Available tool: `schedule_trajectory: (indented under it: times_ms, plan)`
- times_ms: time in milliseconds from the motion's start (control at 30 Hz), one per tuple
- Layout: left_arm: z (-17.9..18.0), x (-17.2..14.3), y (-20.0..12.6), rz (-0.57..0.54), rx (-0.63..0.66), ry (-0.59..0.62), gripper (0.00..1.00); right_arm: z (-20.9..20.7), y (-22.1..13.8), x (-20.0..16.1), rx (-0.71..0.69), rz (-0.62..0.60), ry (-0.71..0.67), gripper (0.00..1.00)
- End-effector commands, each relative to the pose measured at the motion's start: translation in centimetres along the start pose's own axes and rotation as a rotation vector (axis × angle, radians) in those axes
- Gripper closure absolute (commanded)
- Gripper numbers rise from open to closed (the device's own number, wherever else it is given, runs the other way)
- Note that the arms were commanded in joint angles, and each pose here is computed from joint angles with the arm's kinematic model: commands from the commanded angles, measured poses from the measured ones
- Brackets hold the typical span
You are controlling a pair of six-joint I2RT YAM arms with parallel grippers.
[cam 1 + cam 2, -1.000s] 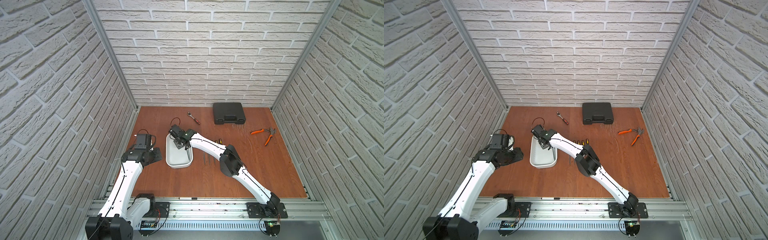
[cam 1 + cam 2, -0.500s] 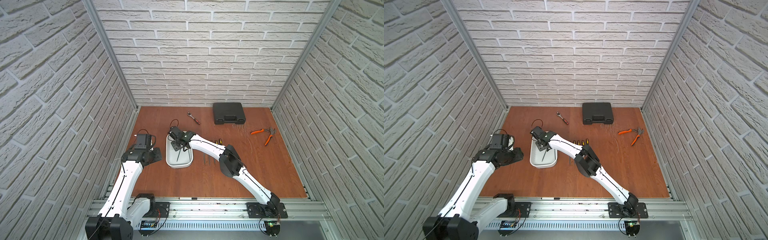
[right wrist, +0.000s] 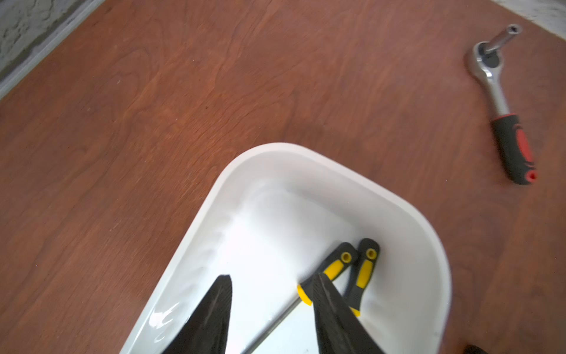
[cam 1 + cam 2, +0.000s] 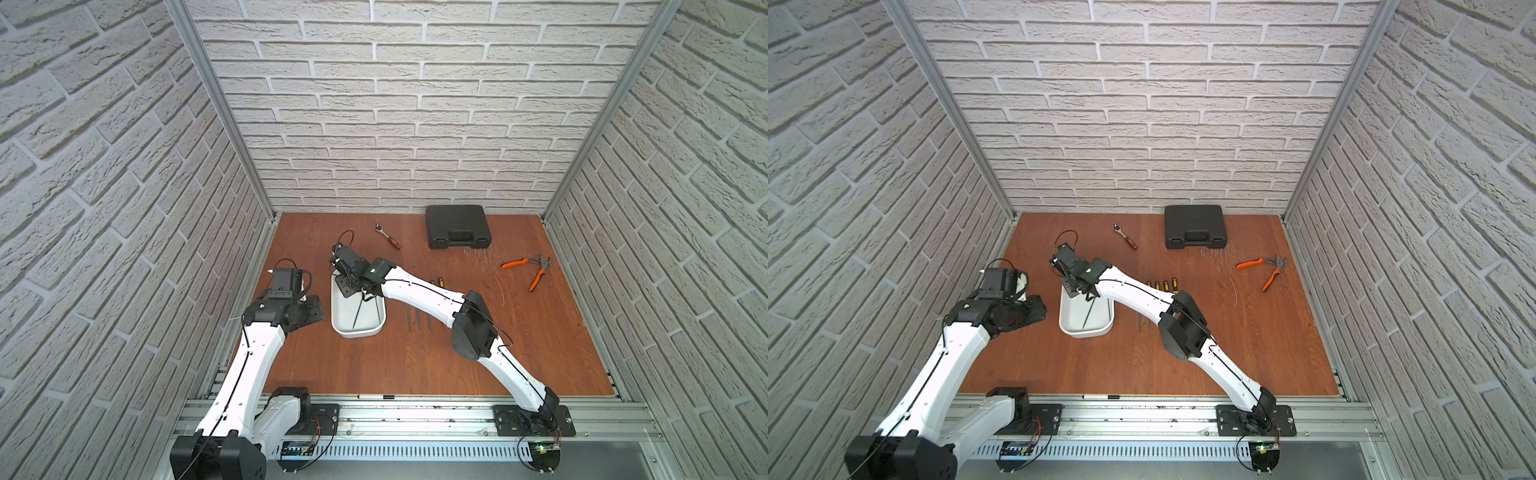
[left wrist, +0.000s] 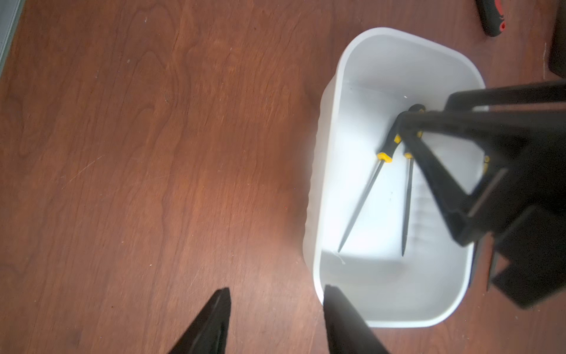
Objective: Take the file tool out of the storage box
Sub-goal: Pick up the file tool from the storage box.
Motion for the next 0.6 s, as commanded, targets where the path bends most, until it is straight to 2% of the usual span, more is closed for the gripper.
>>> schedule_trajectory:
  times_ms: [0,167,433,567]
  plan:
    - [0.0,0.2,-0.4,-0.023,0.003,0.012,0.45,-2.3,-1.8,0.1,-0.117,0.01,0.062,0.51]
    - [-0.1,0.3,-0.2,-0.024,-0.006,0.007,0.45,-3.4,-0.4,-2.6,-0.196,0.087,0.15,0.51]
    - [-0.1,0.1,-0.4,-0.029,-0.006,0.001,0.45,-3.0,0.0,-2.3,-0.186,0.085,0.197,0.5]
    - [-0.1,0.1,-0.2,-0.025,-0.009,0.001,0.45,-2.8,0.9,-3.7,-0.183,0.131,0.226,0.5]
Point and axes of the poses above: each gripper's point midway between its finger pads, its own y axis out along the fingers, its own z axis along the line the jaws close on, x = y × z, the point moved 4 cm from there along -y, back along the fingers, and after that the axes turned 6 degrees about y, right-handed, at the moved point
